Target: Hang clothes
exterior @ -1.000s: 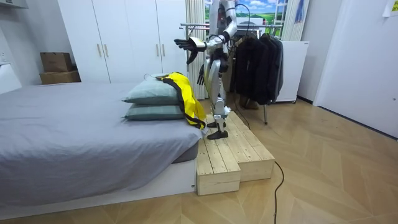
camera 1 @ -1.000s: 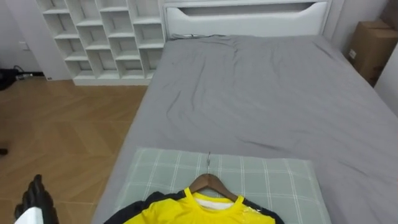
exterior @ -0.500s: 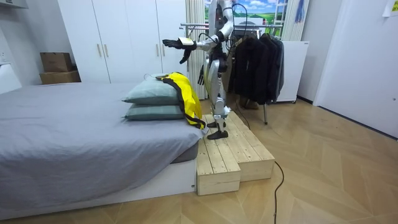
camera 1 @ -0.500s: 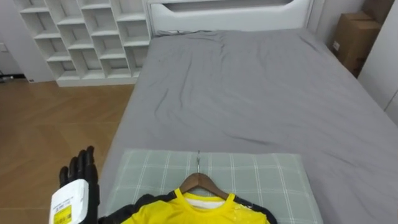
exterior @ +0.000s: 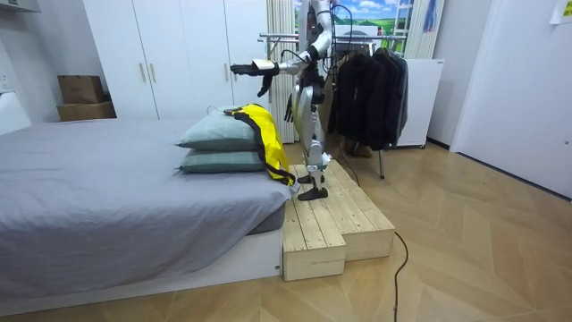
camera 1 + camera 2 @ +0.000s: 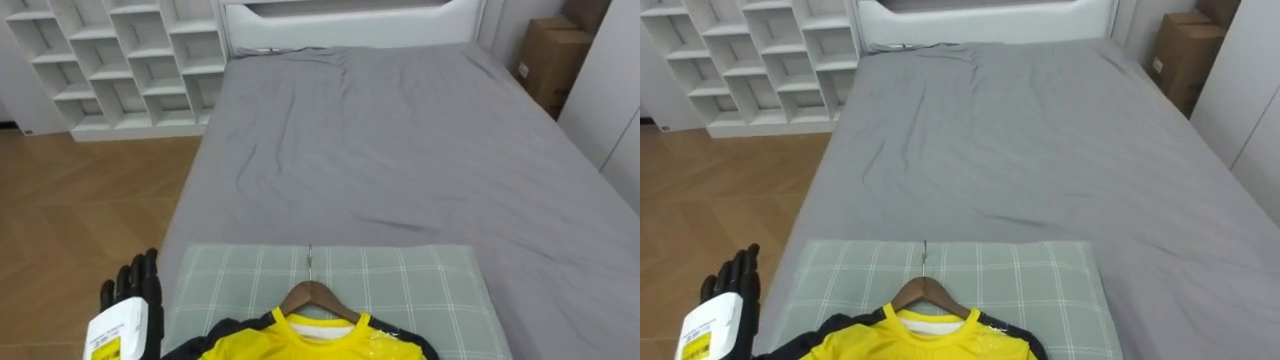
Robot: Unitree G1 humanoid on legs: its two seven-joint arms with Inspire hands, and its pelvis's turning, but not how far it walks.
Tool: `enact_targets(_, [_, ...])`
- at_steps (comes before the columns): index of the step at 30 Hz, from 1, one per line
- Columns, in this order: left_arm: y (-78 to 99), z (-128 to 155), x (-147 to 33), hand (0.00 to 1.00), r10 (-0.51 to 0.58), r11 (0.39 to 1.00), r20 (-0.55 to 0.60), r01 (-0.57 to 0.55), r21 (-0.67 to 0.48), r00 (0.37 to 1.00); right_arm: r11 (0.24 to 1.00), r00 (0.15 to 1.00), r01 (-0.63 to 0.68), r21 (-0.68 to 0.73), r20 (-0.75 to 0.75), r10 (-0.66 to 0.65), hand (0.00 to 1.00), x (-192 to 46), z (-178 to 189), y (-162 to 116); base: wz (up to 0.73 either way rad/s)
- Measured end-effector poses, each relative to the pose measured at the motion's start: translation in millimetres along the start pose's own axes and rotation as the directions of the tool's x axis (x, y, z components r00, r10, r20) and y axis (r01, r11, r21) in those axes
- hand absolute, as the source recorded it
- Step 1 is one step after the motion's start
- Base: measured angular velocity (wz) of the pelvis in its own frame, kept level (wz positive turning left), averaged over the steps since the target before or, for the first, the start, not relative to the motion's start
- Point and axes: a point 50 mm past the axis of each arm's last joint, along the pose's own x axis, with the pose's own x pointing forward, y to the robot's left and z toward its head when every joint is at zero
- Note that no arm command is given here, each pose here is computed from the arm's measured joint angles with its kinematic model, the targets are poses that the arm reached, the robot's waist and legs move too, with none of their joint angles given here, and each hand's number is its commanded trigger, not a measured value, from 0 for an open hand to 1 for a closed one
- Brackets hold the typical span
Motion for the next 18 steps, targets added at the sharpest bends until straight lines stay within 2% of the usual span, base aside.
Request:
enact_targets(7, [-7.2, 1, -2.9, 0.0, -0.06, 0.997, 0.014, 0.059, 0.057, 0.998, 1.0, 1.0, 0.002, 0.001, -0.002, -0.002, 0.0, 0, -2, -1, 0.0])
enact_targets(18, [-20.6, -10, -9.3, 0.0, -0.151, 0.984, -0.046, 0.155, 0.087, 0.987, 1.0, 1.0, 0.017, -0.003, -0.009, -0.017, 0.0, -1, -1, -5, 0.0])
